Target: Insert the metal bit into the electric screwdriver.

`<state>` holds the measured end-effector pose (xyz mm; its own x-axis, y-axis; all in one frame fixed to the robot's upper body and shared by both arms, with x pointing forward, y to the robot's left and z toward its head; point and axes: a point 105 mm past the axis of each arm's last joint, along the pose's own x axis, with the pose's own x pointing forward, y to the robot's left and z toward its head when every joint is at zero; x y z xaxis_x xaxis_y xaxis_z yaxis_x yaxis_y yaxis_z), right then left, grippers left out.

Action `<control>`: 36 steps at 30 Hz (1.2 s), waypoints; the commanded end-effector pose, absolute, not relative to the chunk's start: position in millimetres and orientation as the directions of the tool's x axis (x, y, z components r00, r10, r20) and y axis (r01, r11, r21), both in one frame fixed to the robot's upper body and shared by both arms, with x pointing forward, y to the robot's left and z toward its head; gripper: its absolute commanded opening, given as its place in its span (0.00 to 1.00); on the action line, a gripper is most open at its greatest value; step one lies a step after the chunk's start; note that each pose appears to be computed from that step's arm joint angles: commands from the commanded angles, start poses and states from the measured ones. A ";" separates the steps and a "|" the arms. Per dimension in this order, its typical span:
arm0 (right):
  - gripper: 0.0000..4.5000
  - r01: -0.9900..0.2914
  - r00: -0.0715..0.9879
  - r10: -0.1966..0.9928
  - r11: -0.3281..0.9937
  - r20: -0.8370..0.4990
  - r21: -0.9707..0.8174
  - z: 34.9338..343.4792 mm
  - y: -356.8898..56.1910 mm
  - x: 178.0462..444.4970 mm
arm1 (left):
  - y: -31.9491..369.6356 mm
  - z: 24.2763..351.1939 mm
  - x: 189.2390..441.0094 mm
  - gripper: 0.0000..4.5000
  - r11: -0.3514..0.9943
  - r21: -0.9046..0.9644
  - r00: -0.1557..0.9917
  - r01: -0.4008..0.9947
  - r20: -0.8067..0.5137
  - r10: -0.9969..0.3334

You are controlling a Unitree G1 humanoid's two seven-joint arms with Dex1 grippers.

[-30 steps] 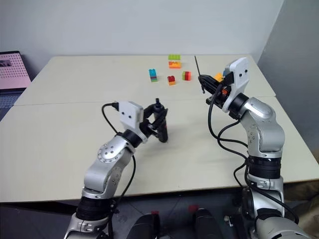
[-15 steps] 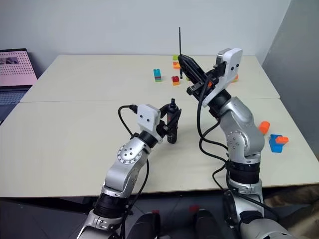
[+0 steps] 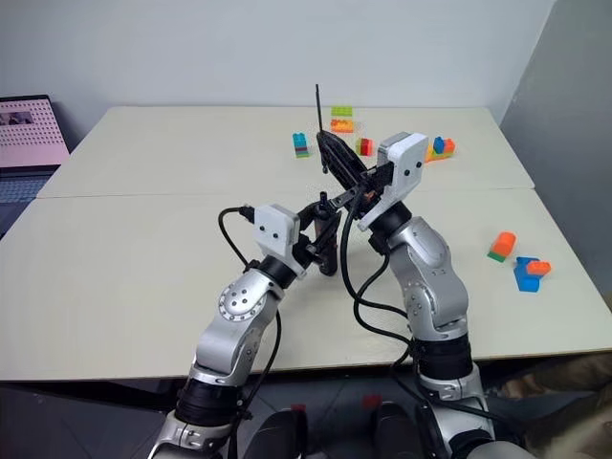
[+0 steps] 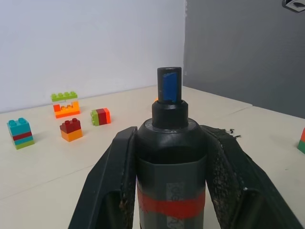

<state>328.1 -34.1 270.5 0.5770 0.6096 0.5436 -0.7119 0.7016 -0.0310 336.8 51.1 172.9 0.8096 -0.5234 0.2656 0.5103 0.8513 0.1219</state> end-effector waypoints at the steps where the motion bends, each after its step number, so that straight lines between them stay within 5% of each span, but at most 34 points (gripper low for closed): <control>1: 0.00 -0.701 0.561 0.591 0.712 0.580 -0.048 275.1 -33.8 325.7 | 55.6 168.4 335.5 0.36 0.854 0.135 0.819 0.503 0.242 -0.521; 36: 0.00 -0.712 0.577 0.624 0.700 0.528 -0.050 240.9 -21.8 325.6 | 56.7 167.6 336.8 0.36 0.850 0.143 0.819 0.508 0.227 -0.527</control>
<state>328.2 -23.2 239.4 0.5896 0.6221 0.5151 -0.7068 0.7061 -0.0437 335.0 52.3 171.9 0.8054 -0.5372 0.2505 0.5204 0.8432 0.1349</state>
